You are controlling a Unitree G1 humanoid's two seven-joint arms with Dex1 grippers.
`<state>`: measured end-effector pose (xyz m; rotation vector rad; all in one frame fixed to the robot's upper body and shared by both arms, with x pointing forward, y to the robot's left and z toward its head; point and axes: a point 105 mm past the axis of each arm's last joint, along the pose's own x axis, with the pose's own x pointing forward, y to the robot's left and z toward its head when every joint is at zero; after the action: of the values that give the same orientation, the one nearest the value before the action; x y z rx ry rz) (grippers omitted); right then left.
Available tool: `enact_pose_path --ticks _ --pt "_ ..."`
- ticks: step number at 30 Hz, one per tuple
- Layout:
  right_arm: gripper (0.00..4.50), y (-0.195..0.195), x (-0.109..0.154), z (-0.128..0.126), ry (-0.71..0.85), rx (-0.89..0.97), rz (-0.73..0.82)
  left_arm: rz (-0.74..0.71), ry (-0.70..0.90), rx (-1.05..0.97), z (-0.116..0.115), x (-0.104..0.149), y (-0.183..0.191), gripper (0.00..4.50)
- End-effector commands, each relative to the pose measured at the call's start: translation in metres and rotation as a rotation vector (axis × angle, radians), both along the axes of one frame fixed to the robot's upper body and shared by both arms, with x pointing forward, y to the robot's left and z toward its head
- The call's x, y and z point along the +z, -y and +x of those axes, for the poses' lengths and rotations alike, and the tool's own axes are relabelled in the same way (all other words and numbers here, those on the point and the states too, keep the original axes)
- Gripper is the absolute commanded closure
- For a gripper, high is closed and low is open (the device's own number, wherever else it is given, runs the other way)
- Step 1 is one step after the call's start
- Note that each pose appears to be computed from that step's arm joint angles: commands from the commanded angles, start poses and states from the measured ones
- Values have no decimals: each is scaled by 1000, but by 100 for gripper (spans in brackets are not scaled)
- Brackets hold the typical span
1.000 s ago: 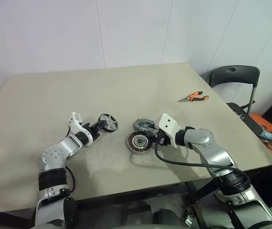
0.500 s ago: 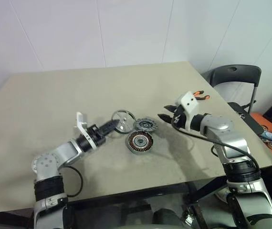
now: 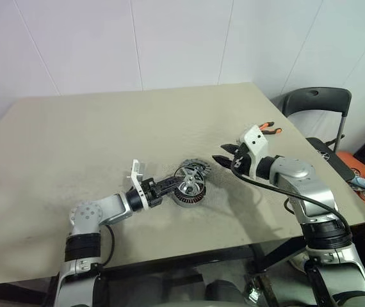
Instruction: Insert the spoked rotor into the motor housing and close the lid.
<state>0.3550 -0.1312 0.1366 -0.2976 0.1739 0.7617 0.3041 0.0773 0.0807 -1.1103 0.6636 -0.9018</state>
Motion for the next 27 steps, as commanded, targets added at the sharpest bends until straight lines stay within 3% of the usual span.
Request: enact_pose_path --ticks 1,18,27 --pt "228 -4 14 -2 60 11 -13 -29 41 -22 2 10 5 403" --pt "228 -5 9 -5 53 23 -39 -46 21 -16 4 -2 23 403" --pt "228 -8 5 -6 52 27 -52 -29 5 9 7 -10 14 403"
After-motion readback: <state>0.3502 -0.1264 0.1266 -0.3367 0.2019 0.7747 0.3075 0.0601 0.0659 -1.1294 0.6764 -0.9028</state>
